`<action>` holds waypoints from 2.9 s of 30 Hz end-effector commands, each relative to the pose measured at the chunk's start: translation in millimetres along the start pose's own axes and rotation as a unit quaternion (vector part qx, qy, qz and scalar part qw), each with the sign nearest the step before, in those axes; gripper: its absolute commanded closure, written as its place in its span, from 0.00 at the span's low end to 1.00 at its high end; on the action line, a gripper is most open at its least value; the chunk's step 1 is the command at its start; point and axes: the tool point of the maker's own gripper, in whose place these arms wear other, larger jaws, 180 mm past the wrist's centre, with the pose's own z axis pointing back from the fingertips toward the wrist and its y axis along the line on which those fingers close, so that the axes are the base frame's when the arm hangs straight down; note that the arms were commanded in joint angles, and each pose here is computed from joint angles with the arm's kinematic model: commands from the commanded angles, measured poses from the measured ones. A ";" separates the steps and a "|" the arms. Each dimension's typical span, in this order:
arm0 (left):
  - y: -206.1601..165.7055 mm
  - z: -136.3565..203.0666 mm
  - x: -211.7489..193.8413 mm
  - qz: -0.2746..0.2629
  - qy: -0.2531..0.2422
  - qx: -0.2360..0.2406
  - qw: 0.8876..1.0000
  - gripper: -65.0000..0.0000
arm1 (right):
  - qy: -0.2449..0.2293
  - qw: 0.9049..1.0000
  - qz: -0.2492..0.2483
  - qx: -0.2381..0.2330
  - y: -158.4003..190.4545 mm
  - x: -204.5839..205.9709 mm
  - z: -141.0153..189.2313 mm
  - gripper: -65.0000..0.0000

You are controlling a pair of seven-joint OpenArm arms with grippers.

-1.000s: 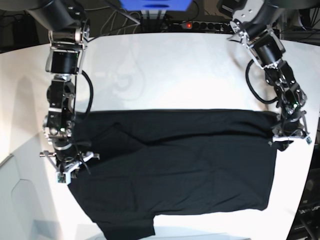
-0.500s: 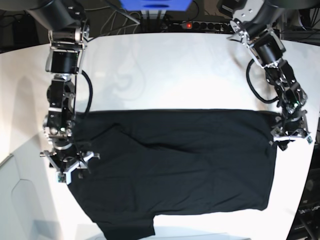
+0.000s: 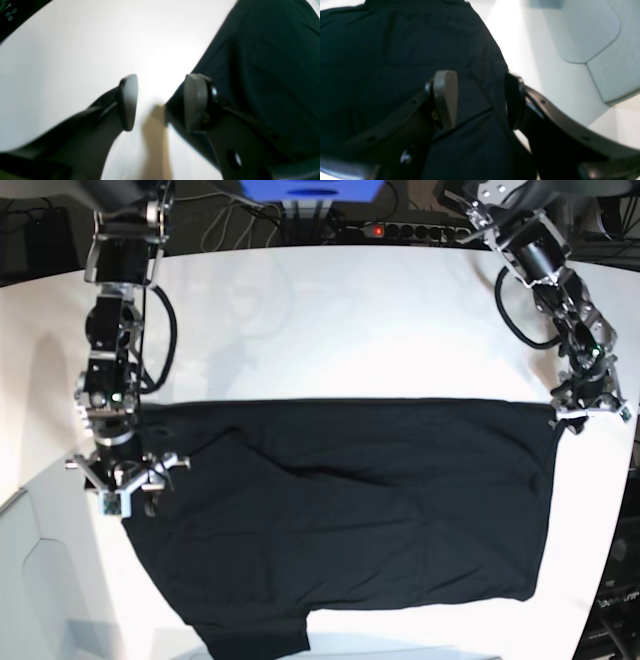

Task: Fold the T-shirt properly
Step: 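Release the fold and move both grippers back to the collar edge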

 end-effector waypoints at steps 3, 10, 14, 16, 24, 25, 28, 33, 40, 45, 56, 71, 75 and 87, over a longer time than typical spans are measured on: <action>2.8 -4.8 2.4 0.004 -0.001 0.002 1.000 0.55 | -0.028 1.000 0.004 -0.003 -3.5 15.4 6.2 0.51; -5.1 -7.8 6.4 0.011 -0.005 -0.006 1.000 0.55 | -0.032 0.999 -0.001 -0.027 -21.9 11.3 22.0 0.51; -7.8 -0.2 23.4 0.001 -0.030 -0.009 1.000 0.55 | -0.035 0.999 -0.002 -0.036 -28.9 11.5 27.4 0.51; -6.4 3.1 25.7 -0.004 -0.034 -0.008 0.999 0.55 | -0.031 0.999 -0.004 -0.041 -33.2 7.7 29.0 0.51; -25.4 -2.4 11.6 -0.022 -0.014 -0.028 0.999 0.55 | -0.016 0.999 -0.004 -0.043 -34.9 -5.4 32.4 0.51; -28.2 -3.2 8.4 -0.027 -0.010 -0.031 0.999 0.55 | -0.015 0.999 -0.004 -0.043 -34.8 -6.8 32.8 0.51; -28.6 -5.5 0.8 -0.029 0.001 -0.032 0.999 0.55 | -0.014 0.999 -0.004 -0.043 -34.7 -7.5 33.0 0.51; -26.7 -6.6 -3.3 -0.027 0.007 -0.029 0.999 0.56 | -0.006 0.999 0.006 -0.045 -40.1 -13.9 34.5 0.51; -19.6 -7.1 -14.1 -0.027 0.021 -0.023 0.999 0.56 | 0.002 0.998 0.005 -0.061 -55.4 -19.1 35.3 0.51; -11.0 -4.1 -23.3 -0.033 0.030 -0.017 0.999 0.55 | 0.006 0.998 0.007 -0.063 -57.5 -22.8 37.0 0.51; -12.9 -4.1 -27.5 -0.035 0.037 -0.019 0.999 0.59 | 0.036 0.997 0.002 -0.061 -58.0 -45.8 32.2 0.51; -11.9 -4.0 -27.4 -0.036 0.037 -0.018 0.998 1.00 | 0.079 0.995 -0.002 -0.059 -62.1 -78.3 26.6 0.51; -10.6 -3.9 -26.1 -0.036 0.035 -0.016 0.999 1.00 | 0.109 0.992 -0.008 -0.057 -61.6 -101.7 24.8 0.51; -9.1 -3.9 -25.3 -0.038 0.034 -0.014 0.999 1.00 | 0.154 0.986 -0.015 -0.055 -61.4 -136.7 24.9 0.52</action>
